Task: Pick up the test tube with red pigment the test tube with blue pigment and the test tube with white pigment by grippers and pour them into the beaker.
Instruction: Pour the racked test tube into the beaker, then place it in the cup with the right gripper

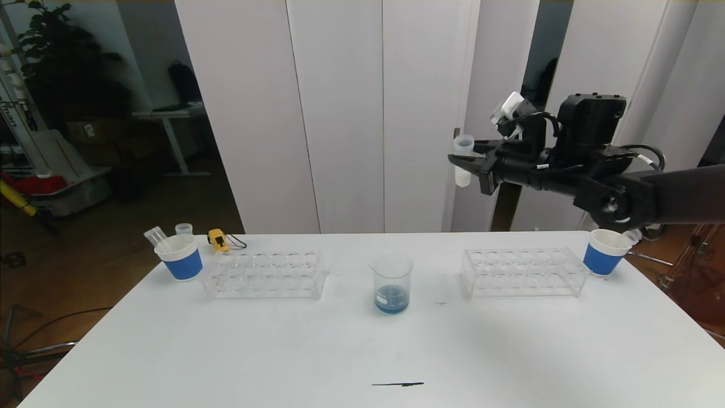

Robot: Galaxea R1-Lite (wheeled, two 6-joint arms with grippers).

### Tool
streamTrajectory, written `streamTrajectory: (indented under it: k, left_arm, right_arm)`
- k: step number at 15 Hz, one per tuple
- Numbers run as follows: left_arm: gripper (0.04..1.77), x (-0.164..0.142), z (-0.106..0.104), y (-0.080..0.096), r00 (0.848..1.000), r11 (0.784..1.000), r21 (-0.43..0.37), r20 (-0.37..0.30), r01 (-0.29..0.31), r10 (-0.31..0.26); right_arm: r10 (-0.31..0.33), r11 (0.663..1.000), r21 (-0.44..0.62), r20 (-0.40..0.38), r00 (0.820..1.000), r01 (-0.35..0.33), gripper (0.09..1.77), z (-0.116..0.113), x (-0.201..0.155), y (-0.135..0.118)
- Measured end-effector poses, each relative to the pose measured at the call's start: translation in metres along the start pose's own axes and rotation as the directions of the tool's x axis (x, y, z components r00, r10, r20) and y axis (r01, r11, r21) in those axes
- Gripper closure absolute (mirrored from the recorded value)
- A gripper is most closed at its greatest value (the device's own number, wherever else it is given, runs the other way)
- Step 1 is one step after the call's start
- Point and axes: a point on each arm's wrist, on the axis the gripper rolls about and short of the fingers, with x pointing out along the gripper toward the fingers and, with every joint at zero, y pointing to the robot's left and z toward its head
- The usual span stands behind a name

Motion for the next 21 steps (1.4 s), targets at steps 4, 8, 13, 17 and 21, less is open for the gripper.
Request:
streamTrajectory:
  k: [4, 8, 13, 17, 21]
  left_arm:
    - [0.08, 0.000, 0.000, 0.000, 1.000, 1.000, 0.000, 0.000, 0.000, 0.000]
    - [0.08, 0.000, 0.000, 0.000, 1.000, 1.000, 0.000, 0.000, 0.000, 0.000]
    - [0.08, 0.000, 0.000, 0.000, 1.000, 1.000, 0.000, 0.000, 0.000, 0.000]
    - [0.08, 0.000, 0.000, 0.000, 1.000, 1.000, 0.000, 0.000, 0.000, 0.000]
    - [0.08, 0.000, 0.000, 0.000, 1.000, 1.000, 0.000, 0.000, 0.000, 0.000]
  right_arm:
    - [0.017, 0.998, -0.062, 0.112, 0.994, -0.010, 1.28, -0.004, 0.012, 0.027]
    - [0.055, 0.997, -0.062, 0.120, 0.991, -0.047, 1.28, -0.017, 0.020, 0.050]
    - [0.099, 0.993, -0.081, 0.171, 0.980, -0.086, 1.28, -0.025, 0.019, 0.068]
    - [0.132, 0.988, -0.099, 0.167, 0.977, -0.116, 1.28, -0.032, 0.021, 0.076]
    - [0.151, 0.974, -0.192, 0.159, 0.976, -0.120, 1.28, -0.042, 0.026, 0.076]
